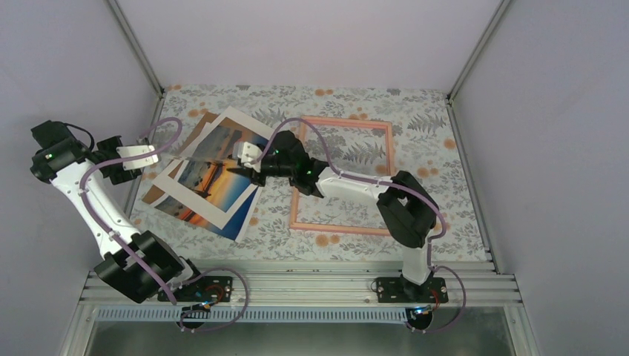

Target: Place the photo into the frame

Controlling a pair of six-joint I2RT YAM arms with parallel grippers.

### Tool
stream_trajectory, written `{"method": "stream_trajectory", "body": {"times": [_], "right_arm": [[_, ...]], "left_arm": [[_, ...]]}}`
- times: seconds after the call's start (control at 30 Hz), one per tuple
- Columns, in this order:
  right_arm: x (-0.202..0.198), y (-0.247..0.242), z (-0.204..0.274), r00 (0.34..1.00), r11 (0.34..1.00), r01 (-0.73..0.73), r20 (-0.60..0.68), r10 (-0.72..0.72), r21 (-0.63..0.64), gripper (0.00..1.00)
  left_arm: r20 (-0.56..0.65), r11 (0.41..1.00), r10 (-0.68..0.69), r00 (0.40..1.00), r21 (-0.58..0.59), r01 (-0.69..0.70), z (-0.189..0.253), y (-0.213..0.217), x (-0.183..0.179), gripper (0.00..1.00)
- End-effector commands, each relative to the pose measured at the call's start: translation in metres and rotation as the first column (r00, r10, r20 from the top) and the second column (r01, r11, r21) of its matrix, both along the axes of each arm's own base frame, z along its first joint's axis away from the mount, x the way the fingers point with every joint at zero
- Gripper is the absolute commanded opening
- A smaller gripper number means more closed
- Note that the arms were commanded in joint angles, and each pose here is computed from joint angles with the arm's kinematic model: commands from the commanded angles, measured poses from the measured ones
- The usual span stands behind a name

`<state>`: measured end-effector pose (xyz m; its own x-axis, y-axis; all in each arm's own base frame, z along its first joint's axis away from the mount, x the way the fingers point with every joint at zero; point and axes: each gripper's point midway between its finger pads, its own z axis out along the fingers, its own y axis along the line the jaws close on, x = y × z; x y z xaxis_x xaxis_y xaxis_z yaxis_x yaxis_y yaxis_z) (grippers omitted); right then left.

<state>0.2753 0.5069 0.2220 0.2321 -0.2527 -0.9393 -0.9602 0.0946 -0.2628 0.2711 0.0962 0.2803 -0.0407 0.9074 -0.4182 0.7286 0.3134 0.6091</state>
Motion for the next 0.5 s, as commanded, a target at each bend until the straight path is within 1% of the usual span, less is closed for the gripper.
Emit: {"method": "stream_trajectory", "body": {"times": [0.0, 0.03, 0.07, 0.13, 0.2, 0.27, 0.3, 0.33, 0.37, 0.4, 0.43, 0.47], "right_arm": [[0.011, 0.005, 0.035, 0.997, 0.996, 0.034, 0.060, -0.039, 0.086, 0.17], [0.013, 0.004, 0.035, 0.997, 0.996, 0.044, 0.064, -0.049, 0.077, 0.06], [0.015, 0.003, 0.036, 0.996, 0.996, 0.057, 0.065, -0.061, 0.069, 0.04], [0.018, 0.001, 0.041, 0.994, 0.995, 0.077, 0.070, -0.081, 0.057, 0.04], [0.016, -0.001, 0.053, 0.995, 0.997, 0.066, 0.075, -0.069, 0.042, 0.03], [0.011, -0.004, 0.066, 0.995, 0.998, 0.054, 0.078, -0.056, 0.027, 0.04], [0.011, -0.007, 0.074, 0.994, 0.998, 0.062, 0.083, -0.064, 0.025, 0.03], [0.011, -0.011, 0.080, 0.993, 0.997, 0.073, 0.089, -0.074, 0.023, 0.03], [0.012, -0.016, 0.083, 0.992, 0.996, 0.082, 0.091, -0.084, 0.018, 0.04], [0.014, -0.021, 0.086, 0.992, 0.996, 0.091, 0.090, -0.092, 0.012, 0.04], [0.018, -0.028, 0.085, 0.991, 0.994, 0.106, 0.085, -0.105, -0.002, 0.03], [0.022, -0.035, 0.085, 0.989, 0.993, 0.121, 0.081, -0.120, -0.014, 0.04]], "left_arm": [[0.031, 0.999, -0.030, 0.999, -0.037, 0.031, 0.007, -0.016, -0.004, 0.02], [0.031, 0.998, -0.029, 0.999, -0.046, 0.031, 0.008, -0.017, -0.004, 0.02], [0.030, 0.998, -0.029, 0.999, -0.054, 0.031, 0.008, -0.018, -0.004, 0.02], [0.036, 0.997, -0.022, 0.999, -0.070, 0.025, 0.010, -0.019, -0.003, 0.02], [0.052, 0.997, -0.012, 0.999, -0.081, 0.016, 0.015, -0.019, 0.000, 0.02], [0.078, 0.993, 0.021, 0.997, -0.117, -0.012, 0.027, -0.018, 0.005, 0.03], [0.083, 0.990, 0.034, 0.996, -0.140, -0.022, 0.032, -0.018, 0.008, 0.07], [0.087, 0.985, 0.046, 0.995, -0.172, -0.030, 0.038, -0.019, 0.009, 0.22], [0.079, 0.978, 0.055, 0.995, -0.206, -0.038, 0.042, -0.020, 0.010, 0.43], [0.067, 0.971, 0.053, 0.996, -0.236, -0.036, 0.045, -0.023, 0.009, 0.69], [0.057, 0.965, 0.049, 0.997, -0.261, -0.033, 0.046, -0.027, 0.008, 0.87], [0.052, 0.957, 0.053, 0.997, -0.289, -0.036, 0.047, -0.029, 0.008, 0.98]]}}
